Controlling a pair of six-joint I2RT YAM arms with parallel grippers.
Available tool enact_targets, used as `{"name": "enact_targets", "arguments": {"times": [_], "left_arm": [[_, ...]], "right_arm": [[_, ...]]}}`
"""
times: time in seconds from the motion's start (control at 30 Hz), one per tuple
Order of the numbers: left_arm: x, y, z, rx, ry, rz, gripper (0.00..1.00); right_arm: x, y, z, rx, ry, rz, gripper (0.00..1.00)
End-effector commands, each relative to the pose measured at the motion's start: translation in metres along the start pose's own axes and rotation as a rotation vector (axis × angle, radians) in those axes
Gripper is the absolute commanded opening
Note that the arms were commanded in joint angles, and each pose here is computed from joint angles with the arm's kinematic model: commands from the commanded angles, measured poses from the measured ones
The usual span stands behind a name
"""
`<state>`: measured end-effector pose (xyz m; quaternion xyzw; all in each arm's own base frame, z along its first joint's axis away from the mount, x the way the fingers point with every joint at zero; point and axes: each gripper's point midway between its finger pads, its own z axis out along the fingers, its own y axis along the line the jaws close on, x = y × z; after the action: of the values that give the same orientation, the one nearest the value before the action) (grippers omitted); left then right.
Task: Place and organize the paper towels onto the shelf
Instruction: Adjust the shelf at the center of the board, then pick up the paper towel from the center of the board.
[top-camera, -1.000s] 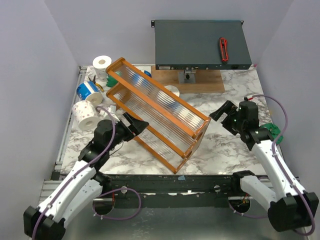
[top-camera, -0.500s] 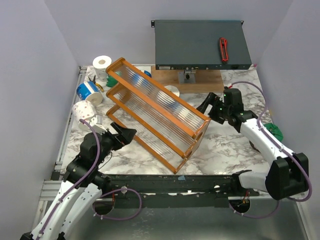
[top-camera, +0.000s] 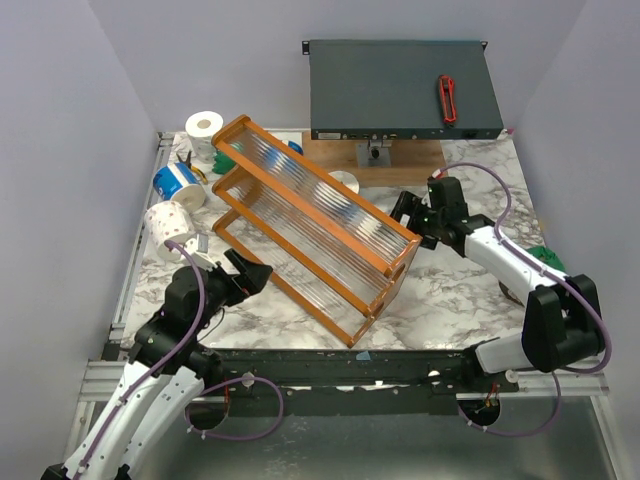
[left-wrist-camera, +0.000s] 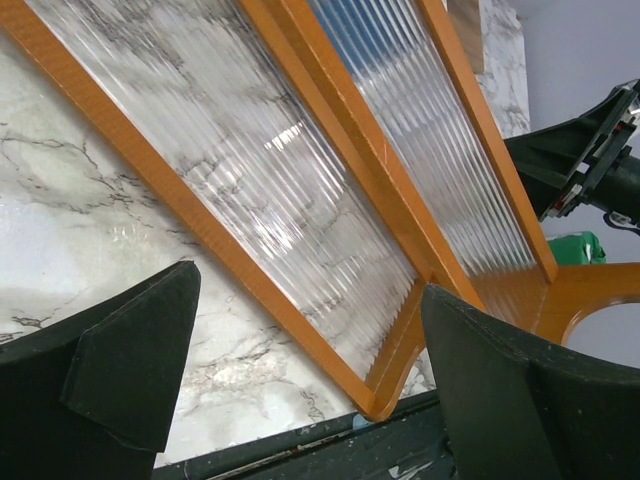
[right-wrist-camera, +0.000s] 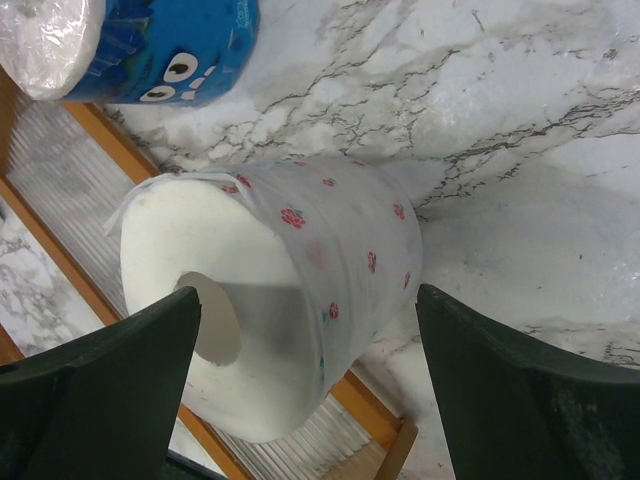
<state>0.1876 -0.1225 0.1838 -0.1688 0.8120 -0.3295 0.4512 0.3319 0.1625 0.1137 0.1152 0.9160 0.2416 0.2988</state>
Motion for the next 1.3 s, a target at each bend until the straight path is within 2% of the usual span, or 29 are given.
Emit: {"name": "enact_targets", "arguments": {"times": [0.0,0.37,0.77,1.27], "left_arm": [[0.002,0.008,0.004,-0.023,0.0,0.021,0.95],[0.004,0.008,0.003,-0.017,0.004,0.012,0.95],[-0.003,0.009,0.008,-0.052,-0.003,0.072,0.95],[-0.015,-0.02,0.017,0.115,-0.071,0.146,0.95]], "right_arm": [[-0.006,0.014,0.003,-0.043,-0.011,-0.045,0.91],[0.005,0.007,0.01,0.001,0.02,-0.066,0.89],[0.012,-0.012,0.0,0.065,-0.025,-0.038,0.98],[0.007,-0.017,-0.001,0.077,-0.082,-0.024,1.0]]}}
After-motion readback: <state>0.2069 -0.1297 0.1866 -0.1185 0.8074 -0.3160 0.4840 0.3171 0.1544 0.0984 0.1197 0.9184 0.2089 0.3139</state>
